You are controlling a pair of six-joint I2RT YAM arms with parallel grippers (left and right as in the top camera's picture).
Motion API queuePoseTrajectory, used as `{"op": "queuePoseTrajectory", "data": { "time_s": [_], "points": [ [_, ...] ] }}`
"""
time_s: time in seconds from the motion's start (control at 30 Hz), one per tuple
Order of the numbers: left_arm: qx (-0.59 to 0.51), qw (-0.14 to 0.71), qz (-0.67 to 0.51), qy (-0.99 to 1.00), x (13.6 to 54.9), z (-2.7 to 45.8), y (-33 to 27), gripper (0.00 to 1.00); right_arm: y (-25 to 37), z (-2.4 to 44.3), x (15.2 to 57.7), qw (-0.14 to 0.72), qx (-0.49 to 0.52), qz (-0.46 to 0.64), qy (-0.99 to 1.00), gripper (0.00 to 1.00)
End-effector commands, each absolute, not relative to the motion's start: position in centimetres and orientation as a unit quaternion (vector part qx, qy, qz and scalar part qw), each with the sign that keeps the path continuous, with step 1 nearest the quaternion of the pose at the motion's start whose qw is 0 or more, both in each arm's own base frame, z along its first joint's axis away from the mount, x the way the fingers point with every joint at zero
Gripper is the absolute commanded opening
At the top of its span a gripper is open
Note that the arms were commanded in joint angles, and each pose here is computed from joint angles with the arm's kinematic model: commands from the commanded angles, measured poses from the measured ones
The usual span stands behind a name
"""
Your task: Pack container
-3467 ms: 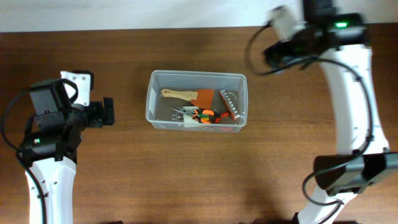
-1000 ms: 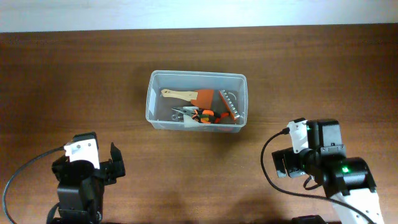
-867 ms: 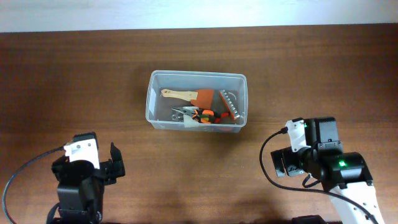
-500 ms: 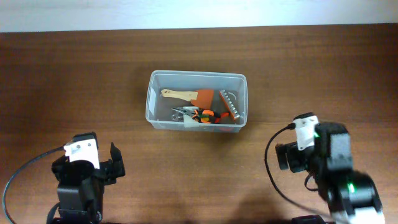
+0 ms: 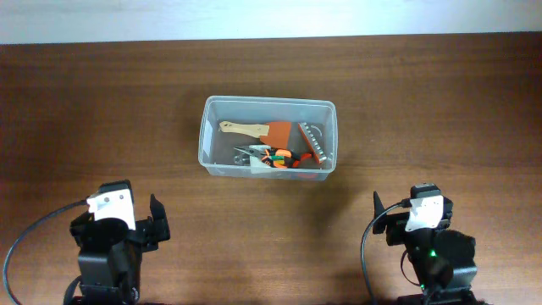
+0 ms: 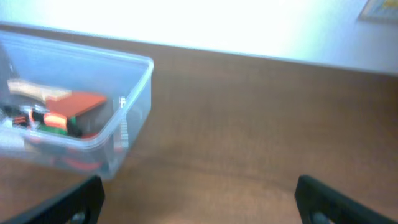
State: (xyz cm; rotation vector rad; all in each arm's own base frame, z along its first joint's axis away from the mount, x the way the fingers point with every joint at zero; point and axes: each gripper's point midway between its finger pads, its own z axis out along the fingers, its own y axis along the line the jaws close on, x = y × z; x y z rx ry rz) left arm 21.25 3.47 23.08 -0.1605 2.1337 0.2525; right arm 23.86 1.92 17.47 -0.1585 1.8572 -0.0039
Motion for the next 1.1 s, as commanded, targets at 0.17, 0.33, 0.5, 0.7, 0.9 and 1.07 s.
{"op": "queuePoseTrajectory", "data": {
  "time_s": [0.17, 0.33, 0.5, 0.7, 0.9, 1.07],
  "points": [
    [-0.062, 0.474, 0.11, 0.872, 21.1, 23.0, 3.6, 0.99, 0.6, 19.0, 24.6, 0.668, -0.028, -0.027, 0.743, 0.99],
    [-0.062, 0.474, 0.11, 0.872, 21.1, 23.0, 3.6, 0.99, 0.5, 18.0, 24.5, 0.683, -0.026, -0.027, 0.729, 0.99],
    [-0.062, 0.474, 0.11, 0.872, 21.1, 23.0, 3.6, 0.99, 0.6, 16.3, 24.5, 0.683, -0.026, -0.027, 0.729, 0.99],
    [-0.062, 0.474, 0.11, 0.872, 21.1, 23.0, 3.6, 0.99, 0.2, 15.7, 24.5, 0.678, -0.021, -0.038, 0.734, 0.98],
    [-0.062, 0.474, 0.11, 0.872, 21.1, 23.0, 3.6, 0.99, 0.2, 15.7, 24.5, 0.678, -0.018, -0.035, 0.734, 0.99],
    [-0.062, 0.474, 0.11, 0.872, 21.1, 23.0, 3.6, 0.99, -0.7, 15.9, 24.5, 0.68, 0.009, -0.042, 0.732, 0.99]
  ]
}}
